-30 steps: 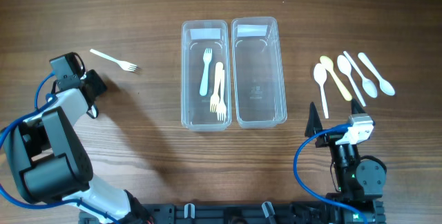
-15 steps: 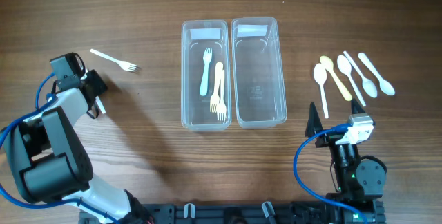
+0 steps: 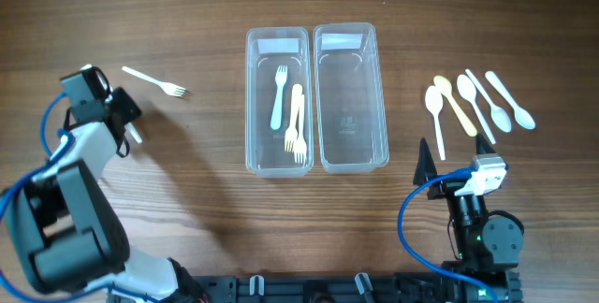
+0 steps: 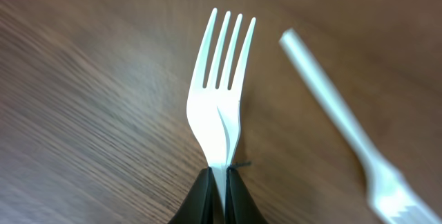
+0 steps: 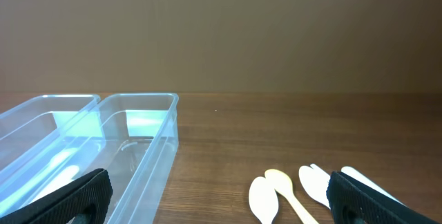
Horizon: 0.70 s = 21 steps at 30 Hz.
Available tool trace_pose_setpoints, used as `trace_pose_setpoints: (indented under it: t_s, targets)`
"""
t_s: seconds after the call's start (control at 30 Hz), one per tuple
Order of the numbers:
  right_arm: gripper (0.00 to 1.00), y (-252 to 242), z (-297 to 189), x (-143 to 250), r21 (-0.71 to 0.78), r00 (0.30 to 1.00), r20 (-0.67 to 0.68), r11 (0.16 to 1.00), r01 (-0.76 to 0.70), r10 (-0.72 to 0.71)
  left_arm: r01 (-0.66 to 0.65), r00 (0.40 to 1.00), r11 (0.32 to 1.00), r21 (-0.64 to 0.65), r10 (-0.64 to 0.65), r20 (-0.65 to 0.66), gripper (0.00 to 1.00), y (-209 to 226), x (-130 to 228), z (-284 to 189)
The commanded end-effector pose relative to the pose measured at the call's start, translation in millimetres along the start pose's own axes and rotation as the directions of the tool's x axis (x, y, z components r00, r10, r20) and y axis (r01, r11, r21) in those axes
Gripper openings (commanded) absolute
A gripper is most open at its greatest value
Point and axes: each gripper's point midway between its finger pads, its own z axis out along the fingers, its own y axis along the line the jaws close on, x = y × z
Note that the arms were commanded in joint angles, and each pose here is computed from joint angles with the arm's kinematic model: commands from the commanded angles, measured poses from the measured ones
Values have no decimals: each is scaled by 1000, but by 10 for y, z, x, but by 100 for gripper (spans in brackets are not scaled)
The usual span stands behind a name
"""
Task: Pack container
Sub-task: 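Carry the white fork into the left container and release it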
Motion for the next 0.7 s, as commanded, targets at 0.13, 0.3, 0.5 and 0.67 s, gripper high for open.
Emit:
trace_pose_setpoints:
  t_s: [0.13,0.3,0.5,0.67]
  targets:
    - [100,3,0,-8,-2,1000,5,1000,5,-5,-27,970,992,124,-4,243,4,-333,-655,-920]
    - [100,3,0,-9,-2,1000,5,1000,5,-5,-82,971,923,375,-11,239,4,-1000,-568,-1393]
    - [100,3,0,-9,-2,1000,5,1000,6,-5,-198,977,743,640,94,193,4,-1932,-133,-1857]
    - [100,3,0,-9,-2,1000,5,1000,5,-5,-291,956,614,734,219,196,4,-2491,341,-2182]
